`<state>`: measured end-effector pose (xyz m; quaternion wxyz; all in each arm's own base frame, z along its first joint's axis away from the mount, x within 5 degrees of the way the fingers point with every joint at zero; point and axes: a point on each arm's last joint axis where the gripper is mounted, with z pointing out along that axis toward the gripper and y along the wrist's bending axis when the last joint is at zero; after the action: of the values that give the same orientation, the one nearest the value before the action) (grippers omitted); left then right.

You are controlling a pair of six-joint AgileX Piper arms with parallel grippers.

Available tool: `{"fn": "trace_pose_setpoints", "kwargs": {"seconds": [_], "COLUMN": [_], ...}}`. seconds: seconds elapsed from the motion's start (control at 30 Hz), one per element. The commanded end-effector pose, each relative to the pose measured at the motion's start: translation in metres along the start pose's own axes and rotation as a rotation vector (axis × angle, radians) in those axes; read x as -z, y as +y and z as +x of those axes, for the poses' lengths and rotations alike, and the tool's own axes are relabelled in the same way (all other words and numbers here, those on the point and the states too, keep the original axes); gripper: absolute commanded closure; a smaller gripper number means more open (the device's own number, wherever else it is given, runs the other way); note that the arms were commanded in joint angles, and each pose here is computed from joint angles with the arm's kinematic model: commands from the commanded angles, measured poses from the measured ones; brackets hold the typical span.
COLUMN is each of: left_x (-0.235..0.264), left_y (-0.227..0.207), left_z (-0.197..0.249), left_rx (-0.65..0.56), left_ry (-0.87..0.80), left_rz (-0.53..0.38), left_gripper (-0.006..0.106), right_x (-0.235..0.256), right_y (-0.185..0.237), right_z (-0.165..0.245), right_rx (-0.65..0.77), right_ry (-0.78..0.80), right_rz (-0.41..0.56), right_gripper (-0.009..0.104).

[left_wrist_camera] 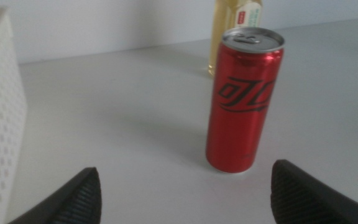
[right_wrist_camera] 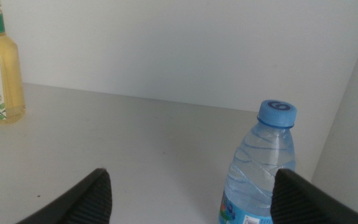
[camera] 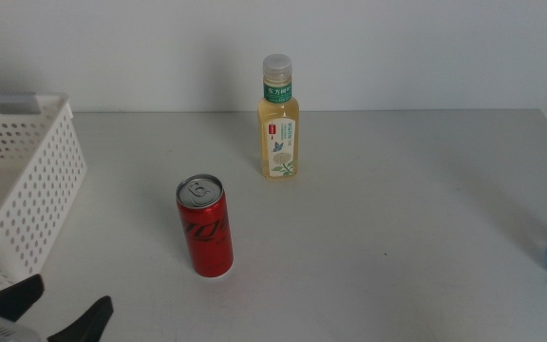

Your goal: Use arms to grab the bottles and put them into the dustbin to the left of the table.

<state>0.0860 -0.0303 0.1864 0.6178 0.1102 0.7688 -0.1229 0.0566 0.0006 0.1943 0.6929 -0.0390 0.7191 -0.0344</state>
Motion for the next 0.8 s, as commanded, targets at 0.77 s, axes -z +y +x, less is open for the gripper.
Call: {"fn": "trace_pose_setpoints", "kwargs": {"seconds": [0.77], "left_x": [-0.059], "left_y": [-0.022], "left_z": [-0.002], "left_rx": [-0.028], "left_ry": [-0.191], "left_rz": [0.185], "left_gripper": [0.007], "right_x": [0.003], "right_y": [-0.002], "right_z": [-0.011], "right_rx": [0.018], "right_ry": [-0.104], "right_rz": [0.023], "right_gripper": [0.030]}}
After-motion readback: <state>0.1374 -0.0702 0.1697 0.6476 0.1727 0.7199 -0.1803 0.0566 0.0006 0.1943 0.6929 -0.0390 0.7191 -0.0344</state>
